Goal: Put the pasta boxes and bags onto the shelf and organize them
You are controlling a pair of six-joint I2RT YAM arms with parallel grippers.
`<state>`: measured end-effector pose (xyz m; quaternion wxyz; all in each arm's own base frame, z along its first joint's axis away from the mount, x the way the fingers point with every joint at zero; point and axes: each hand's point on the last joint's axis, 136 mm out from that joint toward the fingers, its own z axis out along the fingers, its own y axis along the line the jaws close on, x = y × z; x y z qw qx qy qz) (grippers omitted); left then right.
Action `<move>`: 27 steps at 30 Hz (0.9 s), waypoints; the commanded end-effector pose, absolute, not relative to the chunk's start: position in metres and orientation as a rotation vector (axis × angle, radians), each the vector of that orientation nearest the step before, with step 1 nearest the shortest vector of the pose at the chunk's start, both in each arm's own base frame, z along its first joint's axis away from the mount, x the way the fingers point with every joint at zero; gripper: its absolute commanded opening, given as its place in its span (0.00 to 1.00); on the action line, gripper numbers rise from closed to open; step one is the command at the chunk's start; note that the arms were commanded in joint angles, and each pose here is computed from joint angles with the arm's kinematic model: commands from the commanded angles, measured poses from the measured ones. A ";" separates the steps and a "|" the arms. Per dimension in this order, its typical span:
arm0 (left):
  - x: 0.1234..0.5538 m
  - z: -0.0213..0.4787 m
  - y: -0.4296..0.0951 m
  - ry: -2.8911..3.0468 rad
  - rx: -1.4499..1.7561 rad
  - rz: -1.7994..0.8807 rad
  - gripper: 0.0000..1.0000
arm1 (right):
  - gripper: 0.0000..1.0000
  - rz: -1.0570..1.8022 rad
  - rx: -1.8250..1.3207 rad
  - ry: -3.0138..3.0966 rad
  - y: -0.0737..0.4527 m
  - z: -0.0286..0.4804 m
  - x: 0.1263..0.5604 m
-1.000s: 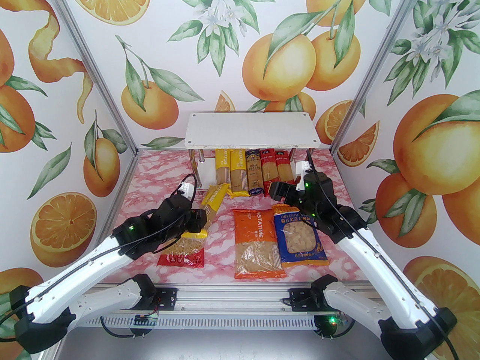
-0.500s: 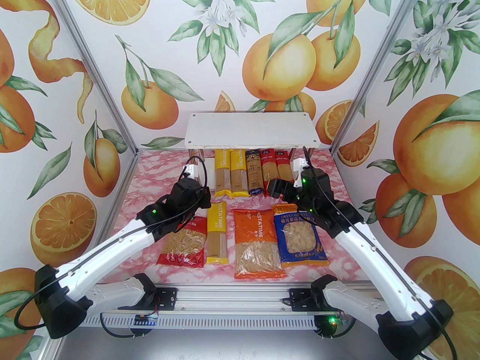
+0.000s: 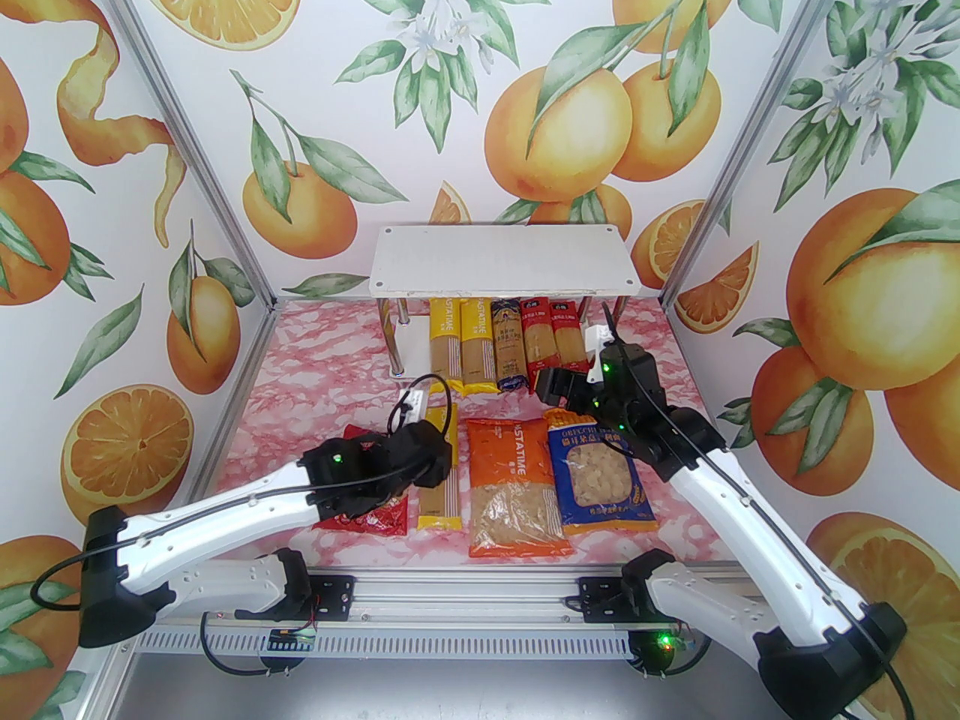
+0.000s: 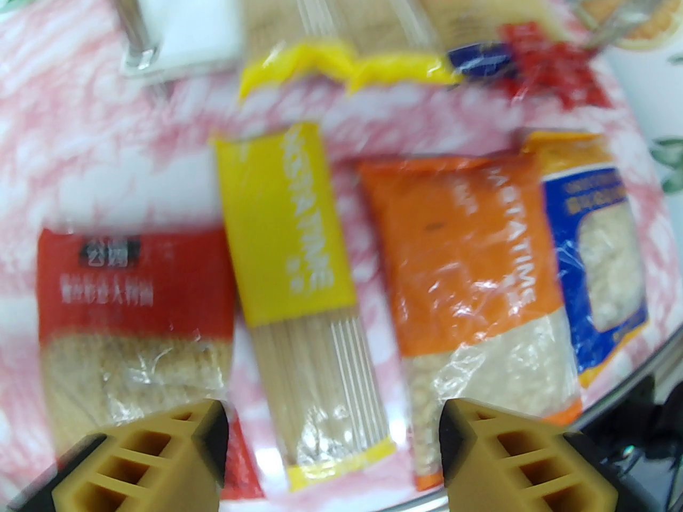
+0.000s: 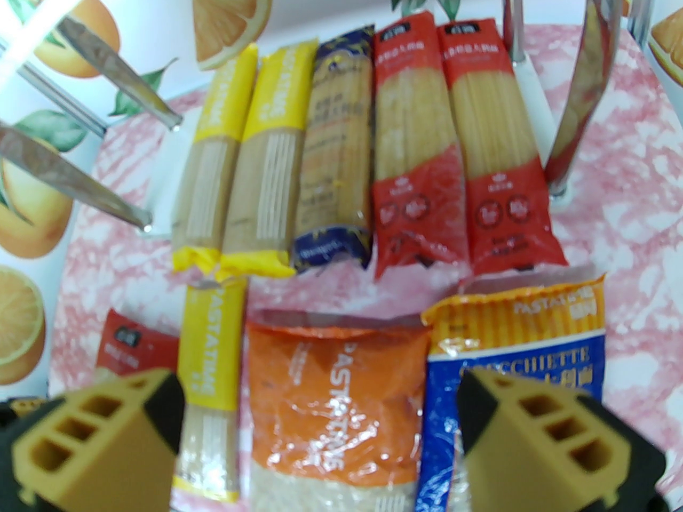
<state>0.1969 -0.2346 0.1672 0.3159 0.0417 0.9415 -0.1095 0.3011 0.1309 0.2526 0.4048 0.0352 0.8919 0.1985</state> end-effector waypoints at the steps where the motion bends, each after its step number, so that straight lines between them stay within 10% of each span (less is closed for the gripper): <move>1: 0.185 0.139 -0.244 2.551 0.048 -0.337 1.00 | 0.89 0.527 0.063 2.262 0.134 0.248 0.292; 27: 0.187 0.052 -0.263 2.761 -0.019 -0.221 1.00 | 0.93 0.543 0.034 2.197 0.127 0.265 0.278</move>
